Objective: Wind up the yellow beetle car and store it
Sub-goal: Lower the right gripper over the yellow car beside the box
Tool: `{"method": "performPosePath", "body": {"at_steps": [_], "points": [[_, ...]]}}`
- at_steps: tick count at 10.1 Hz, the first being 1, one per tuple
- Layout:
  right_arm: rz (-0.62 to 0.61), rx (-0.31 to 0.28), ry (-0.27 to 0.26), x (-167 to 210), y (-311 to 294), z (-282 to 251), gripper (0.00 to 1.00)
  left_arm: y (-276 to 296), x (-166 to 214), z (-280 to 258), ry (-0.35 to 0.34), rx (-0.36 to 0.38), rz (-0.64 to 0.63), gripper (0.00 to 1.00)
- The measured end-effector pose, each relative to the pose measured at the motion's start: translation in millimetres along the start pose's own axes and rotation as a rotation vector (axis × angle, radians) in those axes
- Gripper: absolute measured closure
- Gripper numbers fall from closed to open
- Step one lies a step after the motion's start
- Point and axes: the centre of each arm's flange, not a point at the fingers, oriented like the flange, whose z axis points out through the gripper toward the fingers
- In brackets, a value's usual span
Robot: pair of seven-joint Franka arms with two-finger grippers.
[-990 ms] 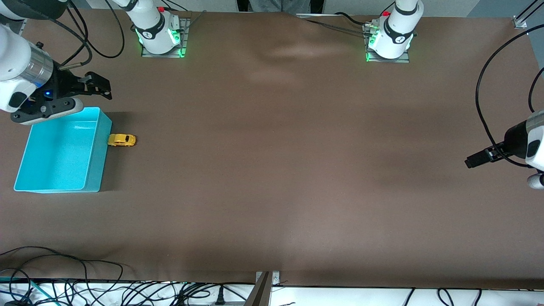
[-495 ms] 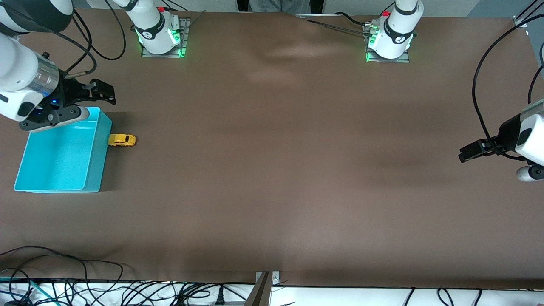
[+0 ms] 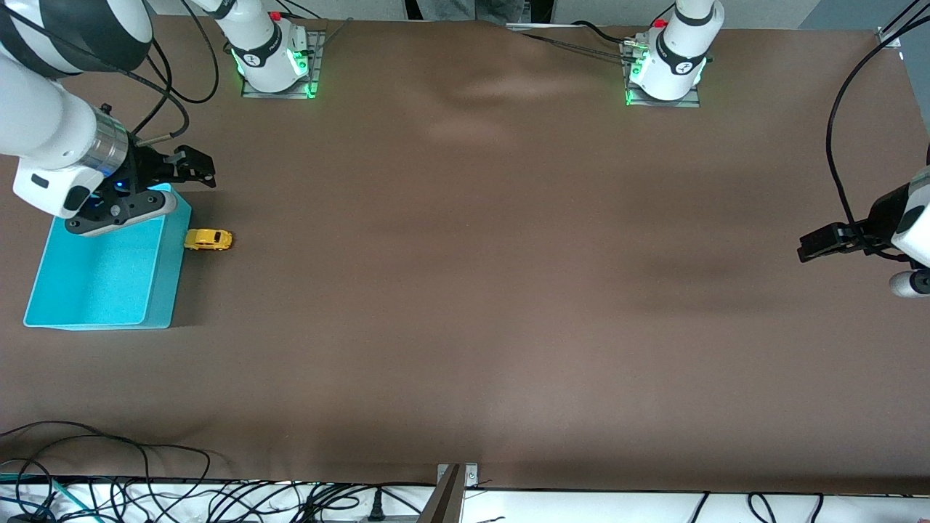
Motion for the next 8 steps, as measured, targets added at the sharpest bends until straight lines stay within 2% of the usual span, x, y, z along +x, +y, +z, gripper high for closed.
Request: {"method": "performPosePath", "body": {"at_steps": [3, 5, 8], "points": [[-0.303, 0.009, 0.003, -8.6, 26.0, 52.5, 0.00, -9.0, -2.3, -5.2, -0.006, -0.100, -0.029, 0.00], [-0.497, 0.003, 0.021, -15.7, 46.0, 106.7, 0.00, -16.1, -3.4, -9.3, 0.002, -0.104, -0.034, 0.00], [-0.812, -0.057, 0.071, -18.3, 51.9, 173.2, 0.00, -16.9, -3.6, -9.9, 0.005, -0.104, 0.008, 0.00]]}}
